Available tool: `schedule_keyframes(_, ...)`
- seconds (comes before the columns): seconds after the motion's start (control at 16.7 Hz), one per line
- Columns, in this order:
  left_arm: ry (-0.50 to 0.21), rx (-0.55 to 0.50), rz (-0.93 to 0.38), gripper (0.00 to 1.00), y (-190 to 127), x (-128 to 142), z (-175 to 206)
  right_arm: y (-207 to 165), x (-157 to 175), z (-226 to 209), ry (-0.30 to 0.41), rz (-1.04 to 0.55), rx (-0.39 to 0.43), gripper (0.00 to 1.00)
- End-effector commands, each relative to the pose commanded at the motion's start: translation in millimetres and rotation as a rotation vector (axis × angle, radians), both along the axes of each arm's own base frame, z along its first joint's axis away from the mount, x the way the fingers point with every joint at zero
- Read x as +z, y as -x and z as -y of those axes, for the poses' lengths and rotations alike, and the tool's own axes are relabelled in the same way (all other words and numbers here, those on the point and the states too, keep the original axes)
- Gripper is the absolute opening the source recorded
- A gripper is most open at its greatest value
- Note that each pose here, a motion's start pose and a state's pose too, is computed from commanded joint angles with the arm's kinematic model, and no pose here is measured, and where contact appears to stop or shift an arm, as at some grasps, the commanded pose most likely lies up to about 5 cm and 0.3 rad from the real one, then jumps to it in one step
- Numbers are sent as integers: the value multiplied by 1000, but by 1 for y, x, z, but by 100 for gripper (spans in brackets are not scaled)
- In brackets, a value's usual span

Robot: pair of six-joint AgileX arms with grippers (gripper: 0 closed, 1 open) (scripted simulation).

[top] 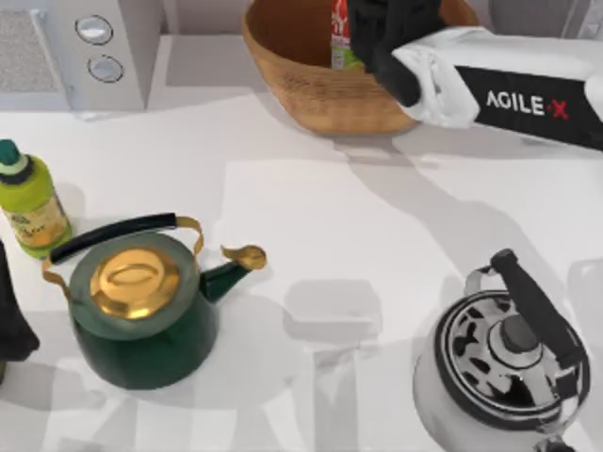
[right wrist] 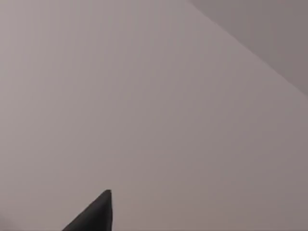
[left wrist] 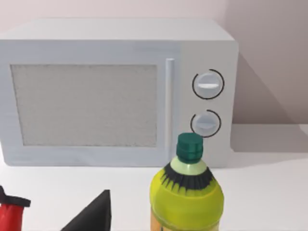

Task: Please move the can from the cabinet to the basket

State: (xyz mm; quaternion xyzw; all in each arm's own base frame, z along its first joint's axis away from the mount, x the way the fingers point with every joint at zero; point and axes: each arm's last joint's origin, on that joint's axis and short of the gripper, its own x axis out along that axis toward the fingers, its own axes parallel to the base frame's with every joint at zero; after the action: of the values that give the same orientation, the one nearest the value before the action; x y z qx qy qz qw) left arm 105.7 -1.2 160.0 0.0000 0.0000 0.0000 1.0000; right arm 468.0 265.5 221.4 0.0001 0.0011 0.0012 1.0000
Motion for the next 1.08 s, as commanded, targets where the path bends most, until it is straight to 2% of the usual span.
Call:
schedule_keyframes(0.3, 0, 0, 0, 100, 0, 0, 0, 3, 5, 5, 2, -3, 4, 100)
schedule_keyframes(0.6, 0, 0, 0, 100, 0, 0, 0, 33, 53, 53, 6, -4, 6, 100)
schedule_keyframes(0.84, 0, 0, 0, 100, 0, 0, 0, 89, 95, 116, 12, -12, 2, 100)
schedule_keyframes(1.08, 0, 0, 0, 100, 0, 0, 0, 179, 119, 184, 5, 11, -3, 100)
